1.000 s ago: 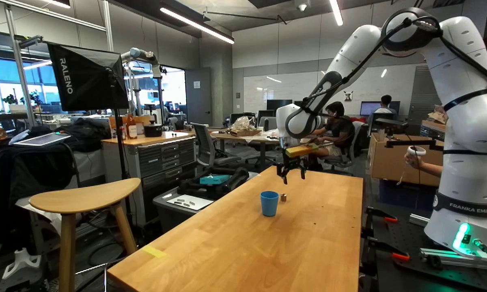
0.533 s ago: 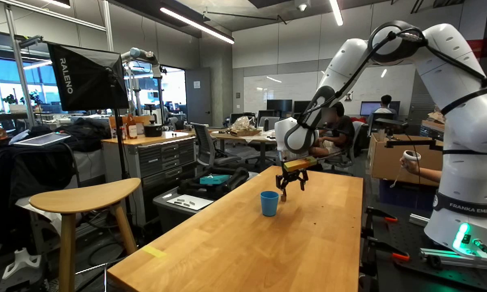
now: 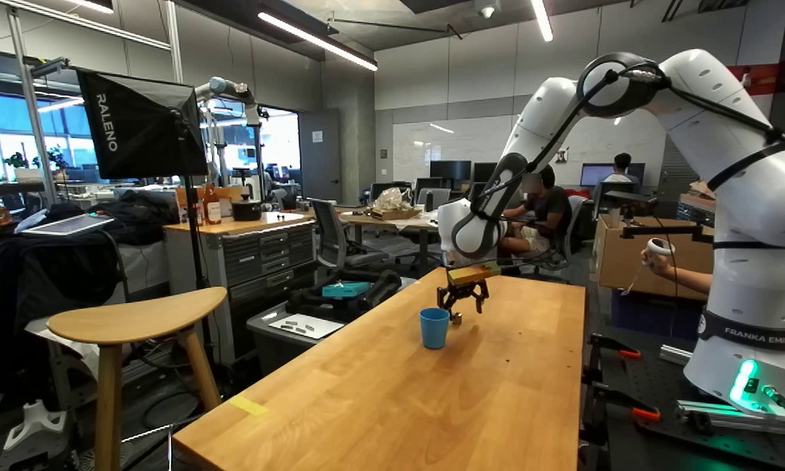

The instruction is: Put the gold object in the blue cup

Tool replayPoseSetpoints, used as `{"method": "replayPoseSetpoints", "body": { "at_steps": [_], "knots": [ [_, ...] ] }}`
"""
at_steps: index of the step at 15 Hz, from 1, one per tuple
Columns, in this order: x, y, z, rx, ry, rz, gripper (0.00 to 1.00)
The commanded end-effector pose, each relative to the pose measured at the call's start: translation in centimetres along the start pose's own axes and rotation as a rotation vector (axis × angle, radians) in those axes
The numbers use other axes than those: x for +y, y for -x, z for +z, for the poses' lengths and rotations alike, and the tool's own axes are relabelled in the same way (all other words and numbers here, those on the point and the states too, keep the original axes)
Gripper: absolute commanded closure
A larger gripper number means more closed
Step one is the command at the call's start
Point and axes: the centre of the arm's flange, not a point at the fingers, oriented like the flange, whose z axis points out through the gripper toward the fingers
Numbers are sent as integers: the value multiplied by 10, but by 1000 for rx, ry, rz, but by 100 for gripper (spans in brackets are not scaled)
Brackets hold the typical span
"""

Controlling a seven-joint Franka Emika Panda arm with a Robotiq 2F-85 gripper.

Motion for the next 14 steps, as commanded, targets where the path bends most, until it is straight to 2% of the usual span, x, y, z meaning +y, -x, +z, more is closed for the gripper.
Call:
{"method": "replayPoseSetpoints", "body": {
  "at_steps": [1, 6, 9, 10, 12, 14],
  "knots": [
    [-13, -16, 3, 37, -22, 43, 34],
    [-11, -11, -2, -5, -51, 75, 73],
    [-7, -7, 2, -43, -66, 111, 92],
    [-6, -7, 3, -52, -69, 119, 88],
    [-5, -8, -11, -69, -82, 114, 89],
    [-7, -10, -46, -70, -112, 88, 89]
  ]
}}
